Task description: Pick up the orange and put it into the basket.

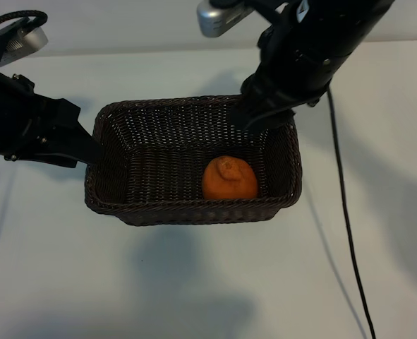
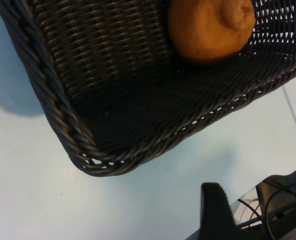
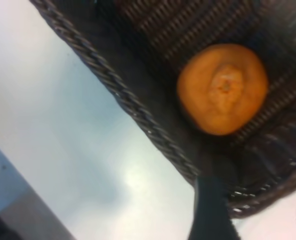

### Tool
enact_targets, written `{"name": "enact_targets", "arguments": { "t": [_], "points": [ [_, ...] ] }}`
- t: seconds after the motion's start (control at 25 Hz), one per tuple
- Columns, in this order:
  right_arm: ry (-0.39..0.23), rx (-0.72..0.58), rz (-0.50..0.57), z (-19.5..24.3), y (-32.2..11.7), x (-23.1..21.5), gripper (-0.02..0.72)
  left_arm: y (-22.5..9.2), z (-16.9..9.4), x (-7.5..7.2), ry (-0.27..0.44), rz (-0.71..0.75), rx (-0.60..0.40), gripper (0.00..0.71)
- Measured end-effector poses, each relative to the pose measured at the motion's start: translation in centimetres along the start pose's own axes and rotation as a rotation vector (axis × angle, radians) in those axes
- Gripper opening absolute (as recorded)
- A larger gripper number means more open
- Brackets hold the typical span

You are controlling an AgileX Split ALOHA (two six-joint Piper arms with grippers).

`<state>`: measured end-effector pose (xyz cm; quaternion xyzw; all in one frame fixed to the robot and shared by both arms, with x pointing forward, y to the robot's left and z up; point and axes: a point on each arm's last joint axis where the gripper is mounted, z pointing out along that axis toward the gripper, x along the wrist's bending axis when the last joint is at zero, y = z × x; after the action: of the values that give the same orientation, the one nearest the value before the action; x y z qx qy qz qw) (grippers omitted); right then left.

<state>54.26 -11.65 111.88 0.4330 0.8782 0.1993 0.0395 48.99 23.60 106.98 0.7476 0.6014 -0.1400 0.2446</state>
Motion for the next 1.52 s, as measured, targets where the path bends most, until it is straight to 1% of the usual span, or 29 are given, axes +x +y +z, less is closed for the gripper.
{"name": "enact_targets", "arguments": {
  "t": [0.16,0.28,0.52,0.76,0.88,1.12,1.4,1.52],
  "points": [
    [-0.035,-0.034,0.037,-1.7,-0.6,-1.2,0.421,0.0,0.0,0.0,0.000,0.000,0.000,0.452],
    [-0.062,-0.034,0.083,-2.4,-1.8,-2.7,0.421,0.0,0.0,0.0,0.000,0.000,0.000,0.452],
    [-0.110,-0.022,0.184,-3.9,-5.4,-5.6,0.421,0.0,0.0,0.0,0.000,0.000,0.000,0.452],
    [-0.161,-0.039,0.275,-6.0,-8.8,-7.9,0.421,0.0,0.0,0.0,0.001,0.000,-0.002,0.452],
    [-0.158,-0.059,0.314,-6.5,-9.3,-8.5,0.421,0.0,0.0,0.0,0.001,0.000,-0.004,0.452],
    [-0.135,-0.065,0.326,-6.4,-9.4,-8.4,0.421,0.0,0.0,0.0,0.000,0.002,-0.002,0.452],
    [-0.113,-0.022,0.340,-5.2,-10.1,-8.3,0.420,-0.1,0.0,0.0,0.000,0.003,0.007,0.452],
    [-0.086,-0.033,0.350,-5.2,-9.9,-8.1,0.420,-0.1,0.0,0.0,0.000,0.003,0.007,0.452]
  ]
}}
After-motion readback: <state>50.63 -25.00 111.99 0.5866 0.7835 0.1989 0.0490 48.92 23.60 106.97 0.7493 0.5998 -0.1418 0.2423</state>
